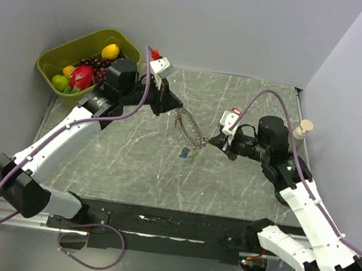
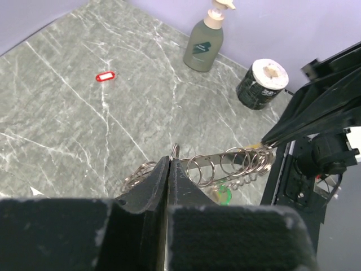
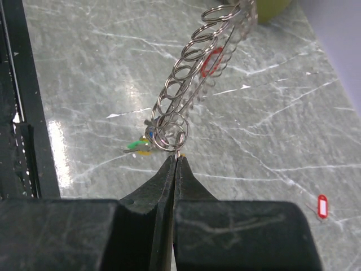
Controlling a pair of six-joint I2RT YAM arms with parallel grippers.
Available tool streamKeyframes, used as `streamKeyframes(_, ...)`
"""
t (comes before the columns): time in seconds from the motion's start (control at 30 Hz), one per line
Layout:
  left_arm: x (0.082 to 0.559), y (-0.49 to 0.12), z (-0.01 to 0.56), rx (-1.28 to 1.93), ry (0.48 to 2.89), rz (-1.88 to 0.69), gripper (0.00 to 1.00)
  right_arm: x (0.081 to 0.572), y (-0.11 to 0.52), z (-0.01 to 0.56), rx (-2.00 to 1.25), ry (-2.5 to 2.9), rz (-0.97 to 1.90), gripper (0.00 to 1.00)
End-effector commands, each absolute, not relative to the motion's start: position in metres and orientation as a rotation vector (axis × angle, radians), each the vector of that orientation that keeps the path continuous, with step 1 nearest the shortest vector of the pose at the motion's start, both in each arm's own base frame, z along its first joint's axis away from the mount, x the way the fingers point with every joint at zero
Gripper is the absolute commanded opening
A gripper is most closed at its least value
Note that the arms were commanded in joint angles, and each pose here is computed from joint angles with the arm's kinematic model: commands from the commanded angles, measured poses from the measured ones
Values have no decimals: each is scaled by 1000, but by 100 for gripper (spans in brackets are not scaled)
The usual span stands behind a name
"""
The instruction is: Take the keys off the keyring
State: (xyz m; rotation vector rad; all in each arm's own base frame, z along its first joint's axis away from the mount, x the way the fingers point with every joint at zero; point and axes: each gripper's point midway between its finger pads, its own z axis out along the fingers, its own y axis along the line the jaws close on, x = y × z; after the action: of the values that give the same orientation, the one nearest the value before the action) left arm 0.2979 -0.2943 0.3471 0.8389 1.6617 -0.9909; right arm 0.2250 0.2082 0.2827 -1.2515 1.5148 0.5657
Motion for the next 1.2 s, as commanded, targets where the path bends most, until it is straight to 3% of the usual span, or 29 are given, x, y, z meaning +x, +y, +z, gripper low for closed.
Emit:
streamKeyframes(0.0, 293, -292, 367, 845, 1569, -981, 13, 228, 204, 327, -1226, 1412, 496, 0)
streamKeyframes(0.07, 293, -292, 367, 843, 1570, -981, 21, 228, 202, 335, -1222, 1403, 480, 0)
streamKeyframes(0.17, 293, -293, 369, 840, 1569, -988, 50, 227, 201, 341, -1222, 1402, 473, 0)
streamKeyframes(0.27, 295, -295, 367, 836, 1577, -997, 57, 227, 199, 342, -1220, 1409, 463, 0)
streamKeyframes(1.17, 248, -356, 332, 1094, 1596, -1305, 64, 208, 201, 356, -1315, 1328, 449, 0)
